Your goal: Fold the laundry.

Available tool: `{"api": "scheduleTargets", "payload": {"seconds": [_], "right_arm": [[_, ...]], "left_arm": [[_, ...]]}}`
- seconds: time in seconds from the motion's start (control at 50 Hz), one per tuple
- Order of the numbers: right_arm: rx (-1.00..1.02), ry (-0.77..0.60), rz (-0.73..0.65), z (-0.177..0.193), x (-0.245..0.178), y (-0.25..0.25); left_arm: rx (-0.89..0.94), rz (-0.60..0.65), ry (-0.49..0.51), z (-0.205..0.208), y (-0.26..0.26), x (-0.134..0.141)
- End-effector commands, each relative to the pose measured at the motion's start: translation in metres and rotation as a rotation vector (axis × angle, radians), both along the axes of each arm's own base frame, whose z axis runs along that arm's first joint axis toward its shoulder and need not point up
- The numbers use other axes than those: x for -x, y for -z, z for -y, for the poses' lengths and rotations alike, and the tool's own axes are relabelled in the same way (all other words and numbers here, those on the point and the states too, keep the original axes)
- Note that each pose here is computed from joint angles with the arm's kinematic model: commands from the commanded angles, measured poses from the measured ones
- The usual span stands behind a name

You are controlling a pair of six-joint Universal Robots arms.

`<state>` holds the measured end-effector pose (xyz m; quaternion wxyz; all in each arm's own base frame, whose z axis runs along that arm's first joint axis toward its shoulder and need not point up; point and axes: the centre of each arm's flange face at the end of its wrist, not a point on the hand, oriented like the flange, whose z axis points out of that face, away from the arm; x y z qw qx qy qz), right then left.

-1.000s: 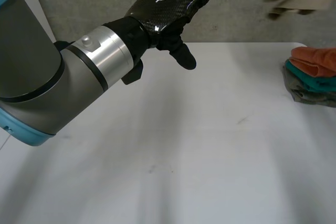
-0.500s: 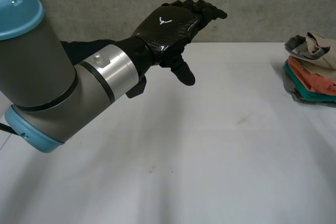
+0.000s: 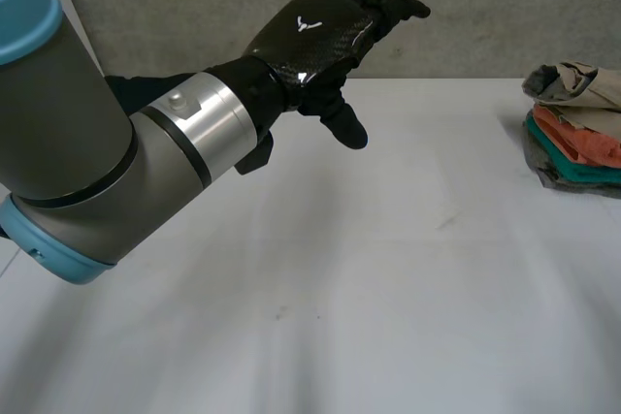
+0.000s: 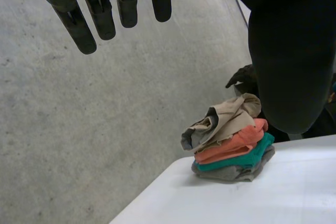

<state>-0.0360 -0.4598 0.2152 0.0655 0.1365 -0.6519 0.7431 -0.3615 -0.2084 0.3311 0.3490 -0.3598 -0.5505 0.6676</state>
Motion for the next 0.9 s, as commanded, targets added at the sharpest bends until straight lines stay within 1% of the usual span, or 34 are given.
{"api": "scheduleTargets", "payload": {"seconds": [0.02, 0.06, 0.08, 0.12, 0.14, 0.18, 0.2, 0.22, 0.24, 0.28, 0.3, 0.36, 0.38, 0.42, 0.44, 0.46, 0.48, 0.5, 0.54, 0.56, 0.6, 0.62, 0.68, 0.7, 0.74, 0.76, 0.84, 0.86, 0.9], "right_arm": [[-0.083, 0.225, -0.137, -0.023, 0.029, -0.039], [-0.088, 0.278, -0.189, -0.025, 0.032, -0.047], [-0.075, 0.334, -0.231, -0.026, 0.037, -0.055], [-0.044, 0.365, -0.266, -0.026, 0.035, -0.064], [-0.016, 0.368, -0.276, -0.025, 0.031, -0.07], [0.104, 0.306, -0.29, -0.022, -0.002, -0.095], [0.148, 0.274, -0.288, -0.023, -0.016, -0.103], [0.231, 0.21, -0.277, -0.024, -0.041, -0.116], [0.265, 0.176, -0.271, -0.026, -0.053, -0.121], [0.307, 0.103, -0.246, -0.031, -0.077, -0.122], [0.337, 0.03, -0.226, -0.039, -0.098, -0.122], [0.368, -0.103, -0.217, -0.057, -0.135, -0.12], [0.373, -0.204, -0.219, -0.072, -0.161, -0.115], [0.362, -0.308, -0.222, -0.088, -0.187, -0.103], [0.339, -0.404, -0.228, -0.102, -0.208, -0.088], [0.326, -0.447, -0.233, -0.11, -0.217, -0.08], [0.307, -0.48, -0.236, -0.118, -0.225, -0.072], [0.275, -0.539, -0.247, -0.132, -0.239, -0.057], [0.246, -0.573, -0.264, -0.145, -0.249, -0.044], [0.216, -0.595, -0.285, -0.156, -0.257, -0.031], [0.188, -0.614, -0.309, -0.166, -0.263, -0.019], [0.166, -0.628, -0.336, -0.176, -0.269, -0.01], [0.124, -0.625, -0.387, -0.188, -0.273, 0.004], [0.118, -0.62, -0.401, -0.189, -0.273, 0.007], [0.087, -0.593, -0.432, -0.191, -0.27, 0.016], [0.078, -0.585, -0.44, -0.191, -0.27, 0.018], [0.035, -0.561, -0.446, -0.19, -0.267, 0.026], [0.02, -0.558, -0.441, -0.19, -0.266, 0.029], [0.007, -0.558, -0.44, -0.19, -0.266, 0.032]], "left_arm": [[0.026, -0.022, 0.012, -0.008, -0.012, -0.001], [0.033, -0.028, 0.013, -0.01, -0.015, -0.001], [0.038, -0.032, 0.015, -0.011, -0.017, -0.002], [0.045, -0.037, 0.016, -0.013, -0.02, -0.002], [0.049, -0.04, 0.016, -0.013, -0.022, -0.003], [0.058, -0.048, 0.015, -0.014, -0.025, -0.004], [0.06, -0.05, 0.014, -0.014, -0.026, -0.004], [0.062, -0.052, 0.014, -0.014, -0.027, -0.004], [0.066, -0.055, 0.009, -0.014, -0.028, -0.005], [0.072, -0.06, -0.001, -0.012, -0.031, -0.007], [0.072, -0.061, -0.007, -0.011, -0.032, -0.007], [0.08, -0.07, -0.055, -0.004, -0.036, -0.012], [0.077, -0.07, -0.096, 0.004, -0.037, -0.017], [0.068, -0.064, -0.155, 0.018, -0.035, -0.026], [0.062, -0.056, -0.184, 0.025, -0.033, -0.031], [0.048, -0.039, -0.237, 0.038, -0.03, -0.041], [0.042, -0.025, -0.263, 0.044, -0.028, -0.046], [0.047, 0.007, -0.312, 0.056, -0.024, -0.055], [0.064, 0.039, -0.351, 0.067, -0.021, -0.063], [0.091, 0.089, -0.411, 0.084, -0.013, -0.074], [0.108, 0.142, -0.482, 0.105, -0.003, -0.089], [0.119, 0.193, -0.545, 0.125, 0.007, -0.105], [0.125, 0.264, -0.619, 0.155, 0.028, -0.128], [0.126, 0.304, -0.652, 0.176, 0.045, -0.14], [0.124, 0.336, -0.673, 0.193, 0.063, -0.148], [0.125, 0.357, -0.688, 0.21, 0.079, -0.157], [0.134, 0.362, -0.694, 0.245, 0.112, -0.176], [0.133, 0.362, -0.698, 0.258, 0.127, -0.185], [0.131, 0.363, -0.7, 0.266, 0.138, -0.191]]}}
